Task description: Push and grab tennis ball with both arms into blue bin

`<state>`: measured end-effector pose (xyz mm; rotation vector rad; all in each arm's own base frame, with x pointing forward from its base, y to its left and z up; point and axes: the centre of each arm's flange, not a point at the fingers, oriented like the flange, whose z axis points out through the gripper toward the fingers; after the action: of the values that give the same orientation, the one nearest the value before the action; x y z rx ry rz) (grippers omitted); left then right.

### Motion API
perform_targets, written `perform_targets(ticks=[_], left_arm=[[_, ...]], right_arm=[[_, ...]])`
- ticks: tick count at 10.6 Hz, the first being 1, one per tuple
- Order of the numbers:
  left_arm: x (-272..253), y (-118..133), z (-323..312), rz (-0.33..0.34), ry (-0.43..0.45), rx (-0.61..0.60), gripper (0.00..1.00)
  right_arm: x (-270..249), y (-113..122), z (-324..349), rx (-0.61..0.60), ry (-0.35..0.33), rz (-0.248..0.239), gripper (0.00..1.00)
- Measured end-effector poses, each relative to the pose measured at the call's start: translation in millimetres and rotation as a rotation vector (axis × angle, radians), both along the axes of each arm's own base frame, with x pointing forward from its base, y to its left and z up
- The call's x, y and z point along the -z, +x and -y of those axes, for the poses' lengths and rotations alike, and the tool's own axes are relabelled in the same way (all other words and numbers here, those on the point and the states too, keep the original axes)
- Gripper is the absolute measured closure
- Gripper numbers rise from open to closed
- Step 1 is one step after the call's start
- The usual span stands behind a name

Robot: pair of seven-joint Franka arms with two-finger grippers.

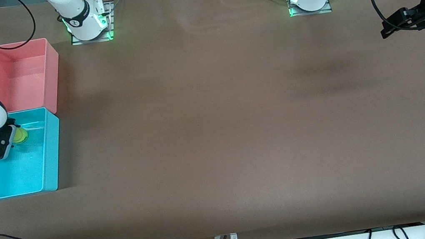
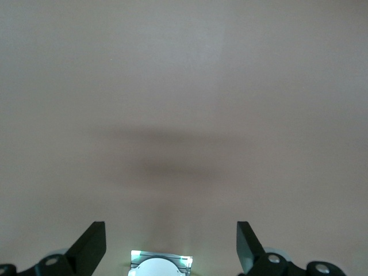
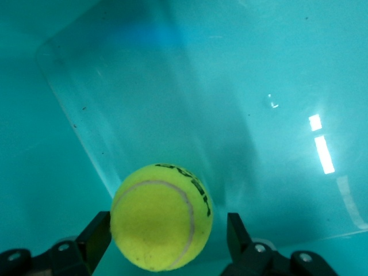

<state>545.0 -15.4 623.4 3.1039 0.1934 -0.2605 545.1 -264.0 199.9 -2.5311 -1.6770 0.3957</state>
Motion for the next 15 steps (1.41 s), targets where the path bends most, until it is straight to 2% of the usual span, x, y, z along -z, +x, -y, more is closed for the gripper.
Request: perform_targets(ticks=[2, 7, 9, 12, 14, 15], left_arm=[[2, 6, -13, 0.002, 0.0, -0.025, 0.0], [-2, 10, -18, 0.015, 0.0, -0.032, 0.0], [-3, 10, -17, 0.017, 0.0, -0.032, 0.0], [-3, 10, -17, 0.017, 0.0, -0.031, 0.0], [-3, 10, -16, 0.018, 0.0, -0.03, 0.0], [-3, 10, -16, 0.018, 0.0, -0.029, 0.0]], right_arm=[[-1, 1, 0, -0.001, -0.001, 0.003, 0.0], [-32, 19, -2, -0.007, 0.0, 0.019, 0.0], [-62, 33, -8, 0.0, 0.014, 0.01, 0.0], [-121, 56, -30, 0.056, 0.003, 0.022, 0.0], [-170, 67, -46, 0.074, 0.013, -0.019, 0.0], [-194, 72, -51, 0.07, 0.014, -0.021, 0.0]])
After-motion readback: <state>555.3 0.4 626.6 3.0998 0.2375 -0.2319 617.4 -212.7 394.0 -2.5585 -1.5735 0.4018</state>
